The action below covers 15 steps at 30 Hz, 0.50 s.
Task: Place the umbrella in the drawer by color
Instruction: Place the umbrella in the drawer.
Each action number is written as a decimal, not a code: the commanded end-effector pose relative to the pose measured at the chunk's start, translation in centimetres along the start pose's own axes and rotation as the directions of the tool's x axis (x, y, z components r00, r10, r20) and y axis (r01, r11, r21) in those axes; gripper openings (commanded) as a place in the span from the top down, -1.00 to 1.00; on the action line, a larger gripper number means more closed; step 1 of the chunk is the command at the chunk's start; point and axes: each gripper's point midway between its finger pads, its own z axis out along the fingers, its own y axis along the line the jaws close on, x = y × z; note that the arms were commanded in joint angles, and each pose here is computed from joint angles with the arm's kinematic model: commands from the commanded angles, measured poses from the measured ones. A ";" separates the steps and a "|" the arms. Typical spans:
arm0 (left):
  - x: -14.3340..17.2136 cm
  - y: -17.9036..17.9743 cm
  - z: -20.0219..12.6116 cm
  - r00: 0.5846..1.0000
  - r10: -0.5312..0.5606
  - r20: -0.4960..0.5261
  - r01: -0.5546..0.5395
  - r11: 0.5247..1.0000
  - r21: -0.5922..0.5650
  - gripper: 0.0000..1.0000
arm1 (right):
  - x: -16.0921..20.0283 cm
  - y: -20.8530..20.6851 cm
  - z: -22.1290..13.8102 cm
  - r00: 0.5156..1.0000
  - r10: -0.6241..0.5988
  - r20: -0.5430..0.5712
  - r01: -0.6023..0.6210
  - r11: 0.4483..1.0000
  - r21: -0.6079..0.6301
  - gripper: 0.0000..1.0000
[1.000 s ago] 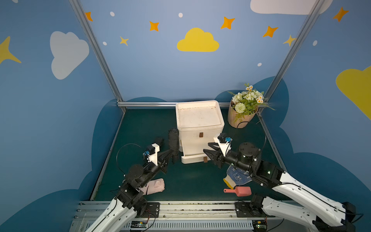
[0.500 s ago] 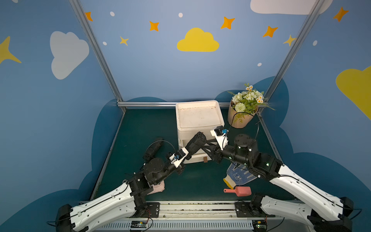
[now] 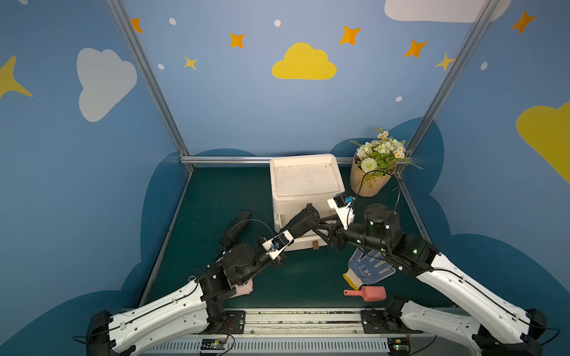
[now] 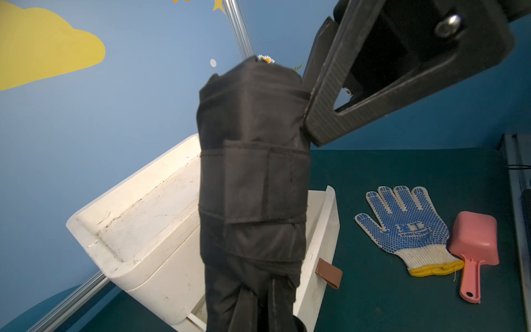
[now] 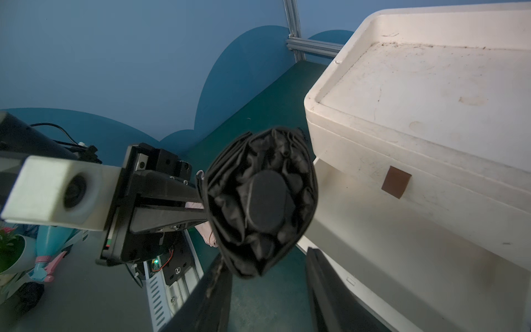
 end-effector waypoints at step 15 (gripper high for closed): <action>-1.7 -1.6 -0.3 0.996 0.031 0.083 -0.038 0.996 0.081 0.95 | 0.2 0.7 0.2 1.000 0.026 -0.014 -0.027 0.998 -0.052 0.24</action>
